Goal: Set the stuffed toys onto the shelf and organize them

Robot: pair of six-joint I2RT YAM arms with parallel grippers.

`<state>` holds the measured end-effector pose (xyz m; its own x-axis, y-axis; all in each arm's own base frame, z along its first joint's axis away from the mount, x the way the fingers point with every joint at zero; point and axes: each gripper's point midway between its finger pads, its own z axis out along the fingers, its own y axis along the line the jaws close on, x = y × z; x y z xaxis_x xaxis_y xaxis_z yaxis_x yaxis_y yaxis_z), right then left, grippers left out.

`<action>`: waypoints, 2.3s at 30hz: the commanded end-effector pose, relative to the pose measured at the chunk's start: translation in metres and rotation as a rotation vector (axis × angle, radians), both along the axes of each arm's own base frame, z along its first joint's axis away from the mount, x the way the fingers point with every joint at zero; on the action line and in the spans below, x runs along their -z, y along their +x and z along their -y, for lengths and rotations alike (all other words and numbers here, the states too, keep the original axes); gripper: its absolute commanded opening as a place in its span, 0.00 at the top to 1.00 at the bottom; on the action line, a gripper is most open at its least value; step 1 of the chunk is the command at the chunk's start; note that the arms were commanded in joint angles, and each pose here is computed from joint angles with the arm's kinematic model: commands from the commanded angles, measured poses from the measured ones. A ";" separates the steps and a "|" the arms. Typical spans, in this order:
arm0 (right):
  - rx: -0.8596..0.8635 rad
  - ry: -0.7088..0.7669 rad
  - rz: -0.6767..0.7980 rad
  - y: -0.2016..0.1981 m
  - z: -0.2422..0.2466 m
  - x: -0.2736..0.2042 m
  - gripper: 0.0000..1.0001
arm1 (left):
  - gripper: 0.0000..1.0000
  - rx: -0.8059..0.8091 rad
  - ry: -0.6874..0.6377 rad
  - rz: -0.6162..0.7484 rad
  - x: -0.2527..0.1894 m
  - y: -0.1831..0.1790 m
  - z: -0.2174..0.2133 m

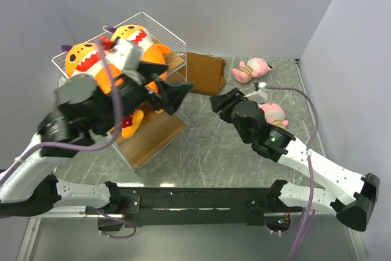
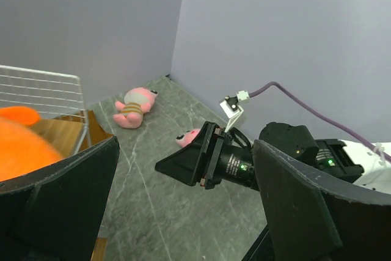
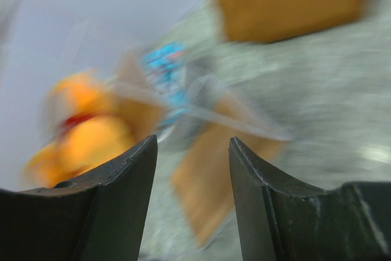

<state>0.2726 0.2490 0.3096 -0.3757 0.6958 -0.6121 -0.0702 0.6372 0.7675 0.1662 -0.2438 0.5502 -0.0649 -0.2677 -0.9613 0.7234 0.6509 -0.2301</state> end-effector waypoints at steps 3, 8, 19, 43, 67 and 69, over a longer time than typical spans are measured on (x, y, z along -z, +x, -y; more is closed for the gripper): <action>0.424 -0.083 -0.178 0.011 0.130 0.062 0.41 | 0.03 0.067 0.017 0.005 -0.004 -0.001 0.026; 0.605 -0.123 -0.228 0.016 0.195 0.089 0.39 | 0.03 0.073 0.026 0.005 0.010 0.000 0.032; 0.772 -0.195 -0.471 0.030 0.259 0.157 0.35 | 0.04 -0.020 0.040 -0.040 0.025 0.003 0.001; 0.394 -0.290 -0.552 0.082 0.218 0.228 0.94 | 0.04 0.006 -0.106 -0.018 0.011 -0.028 -0.058; 0.396 -0.348 -0.495 0.049 0.179 0.183 0.41 | 0.03 0.020 -0.145 -0.035 0.012 -0.033 -0.065; 0.471 -0.326 -0.508 0.054 0.209 0.178 0.33 | 0.03 0.012 -0.131 -0.049 0.017 -0.032 -0.065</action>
<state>0.3153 0.1003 0.1058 -0.5133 0.6256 -0.5874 0.4554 0.7787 0.4314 0.1363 -0.1800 0.5277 -0.1046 -0.3668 -0.9244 0.7140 0.6193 -0.3265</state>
